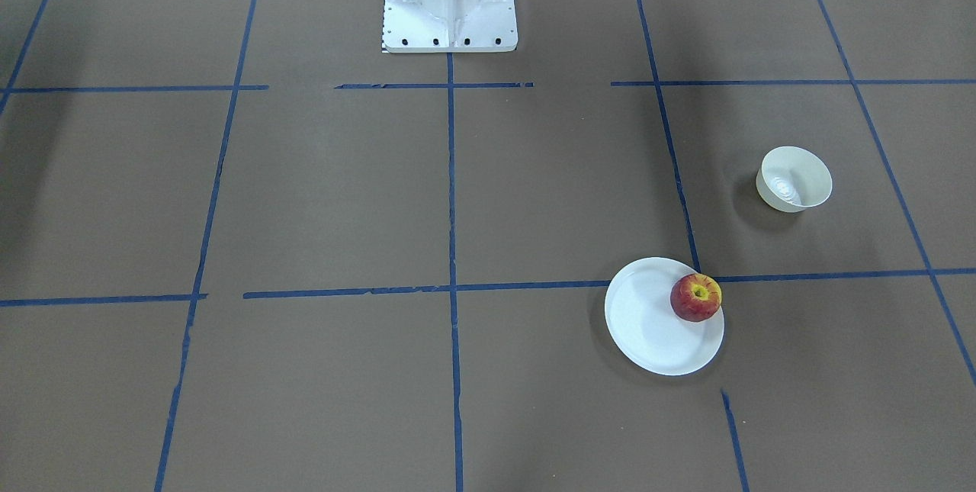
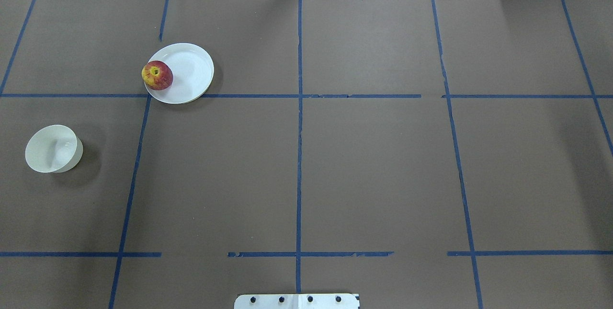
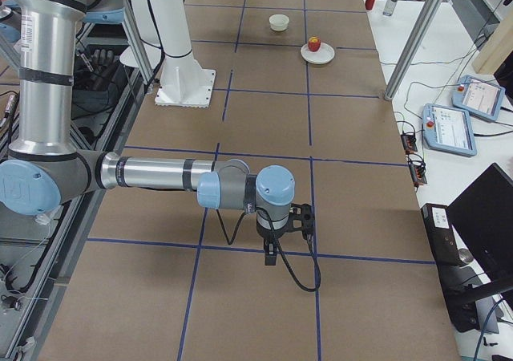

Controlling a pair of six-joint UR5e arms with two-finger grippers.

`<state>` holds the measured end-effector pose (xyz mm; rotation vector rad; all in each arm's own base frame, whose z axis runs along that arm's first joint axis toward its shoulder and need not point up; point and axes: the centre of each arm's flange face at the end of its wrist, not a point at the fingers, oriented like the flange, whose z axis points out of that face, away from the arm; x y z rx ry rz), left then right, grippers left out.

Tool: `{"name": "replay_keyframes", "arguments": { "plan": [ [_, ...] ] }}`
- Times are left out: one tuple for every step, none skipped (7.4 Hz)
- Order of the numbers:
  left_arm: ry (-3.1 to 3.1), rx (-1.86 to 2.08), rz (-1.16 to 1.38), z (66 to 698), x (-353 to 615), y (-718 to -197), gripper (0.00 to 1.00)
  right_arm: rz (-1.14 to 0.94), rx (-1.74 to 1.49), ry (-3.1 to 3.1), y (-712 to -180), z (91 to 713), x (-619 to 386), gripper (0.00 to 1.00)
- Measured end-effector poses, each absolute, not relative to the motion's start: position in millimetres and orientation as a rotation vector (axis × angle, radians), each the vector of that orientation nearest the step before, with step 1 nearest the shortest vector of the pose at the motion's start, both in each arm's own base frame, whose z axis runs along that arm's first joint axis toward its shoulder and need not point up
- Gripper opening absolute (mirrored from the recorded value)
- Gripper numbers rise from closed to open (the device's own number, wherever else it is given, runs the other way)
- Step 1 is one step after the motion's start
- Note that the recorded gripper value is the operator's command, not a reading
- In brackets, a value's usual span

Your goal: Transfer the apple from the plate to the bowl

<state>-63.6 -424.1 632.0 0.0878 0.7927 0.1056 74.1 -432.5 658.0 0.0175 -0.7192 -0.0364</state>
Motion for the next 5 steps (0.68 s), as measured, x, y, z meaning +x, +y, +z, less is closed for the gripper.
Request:
{"name": "replay_keyframes", "arguments": {
  "plan": [
    [0.794,0.091,0.105,630,-63,-426,1.0,-0.036,0.018,-0.719,-432,658,74,1.0],
    [0.798,0.096,0.105,627,-63,-430,1.0,-0.036,0.017,-0.719,-432,658,74,1.0],
    [0.8,0.101,0.106,625,-63,-433,1.0,-0.036,0.018,-0.719,-432,658,74,1.0],
    [0.799,0.109,0.108,622,-63,-435,1.0,-0.036,0.018,-0.719,-432,658,74,1.0],
    [0.799,0.116,0.111,619,-63,-437,1.0,-0.036,0.017,-0.719,-432,658,74,1.0]
  ]
}}
